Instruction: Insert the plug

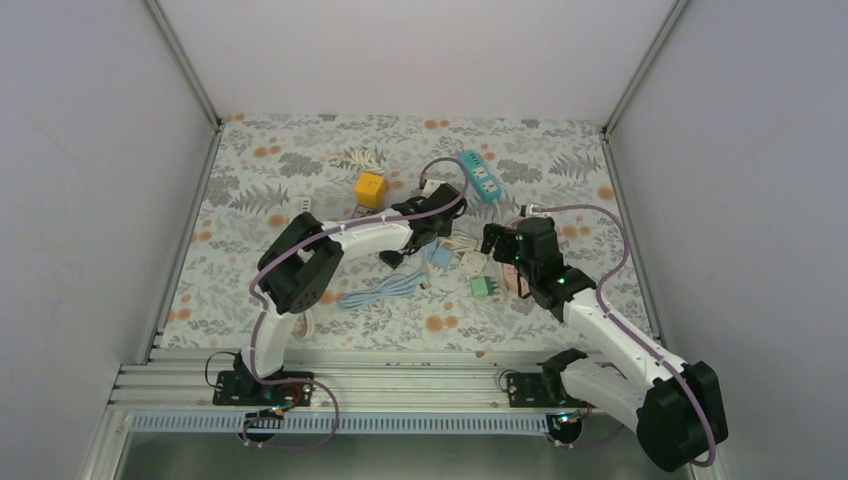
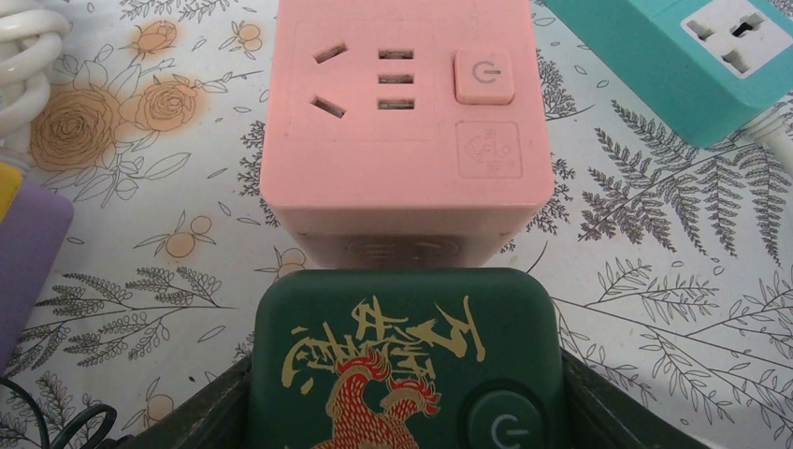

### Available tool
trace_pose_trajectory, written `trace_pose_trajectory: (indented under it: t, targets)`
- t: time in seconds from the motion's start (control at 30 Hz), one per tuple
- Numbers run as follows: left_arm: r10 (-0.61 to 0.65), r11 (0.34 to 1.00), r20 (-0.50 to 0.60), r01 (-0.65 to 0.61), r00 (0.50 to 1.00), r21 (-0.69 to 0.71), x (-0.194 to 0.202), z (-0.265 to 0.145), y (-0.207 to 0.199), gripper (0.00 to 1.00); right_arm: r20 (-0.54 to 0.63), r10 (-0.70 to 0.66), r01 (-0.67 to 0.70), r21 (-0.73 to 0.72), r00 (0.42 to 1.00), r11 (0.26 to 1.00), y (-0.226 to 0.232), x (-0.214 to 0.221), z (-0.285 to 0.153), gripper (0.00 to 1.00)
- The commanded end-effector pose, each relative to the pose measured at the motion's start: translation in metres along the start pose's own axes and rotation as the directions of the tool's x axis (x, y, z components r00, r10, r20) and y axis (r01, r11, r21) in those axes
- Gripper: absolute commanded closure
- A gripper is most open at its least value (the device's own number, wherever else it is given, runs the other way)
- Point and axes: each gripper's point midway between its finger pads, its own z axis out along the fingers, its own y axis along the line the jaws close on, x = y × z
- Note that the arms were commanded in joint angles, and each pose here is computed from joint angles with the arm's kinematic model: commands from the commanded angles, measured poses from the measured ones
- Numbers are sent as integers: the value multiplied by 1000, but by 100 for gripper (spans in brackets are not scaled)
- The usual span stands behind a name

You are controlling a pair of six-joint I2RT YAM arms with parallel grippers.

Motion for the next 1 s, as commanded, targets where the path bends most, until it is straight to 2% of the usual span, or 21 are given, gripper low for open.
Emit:
trace_pose_trajectory:
  t: [0.0,0.2,0.33,0.5,0.63,0.77,0.83,0.97]
  targets:
    - [92,987,-418,-139,904,-83,134,38,42,44,45,32,-32,8,999,999,-2,-11,-3,1]
    - [73,973,-439,-161,896,-167,161,46,67,44,40,33,-33,4,999,999,-2,-9,-1,1]
    - [17,982,-426,-96,904,-164,157,44,74,44,36,30,-30,0,999,1000,-1,-9,0,1]
    - [8,992,-358,-54,934,-117,112,29,60,36,36,34,-34,-4,999,999,-1,-9,-3,0]
    - [38,997,-287,-56,957,-55,61,8,38,29,34,37,-37,1,999,999,0,-12,-5,0]
    - [43,999,-180,-45,983,-8,0,-24,20,15,21,16,-15,-50,1000,999,12,-16,-10,0]
    - [31,1000,-131,-31,991,-1,-24,-39,16,1,18,11,-9,-78,1000,997,18,-18,-12,1]
    - [-3,999,-53,5,999,43,-57,-69,11,0,24,19,-16,-103,1000,995,22,-22,-17,1]
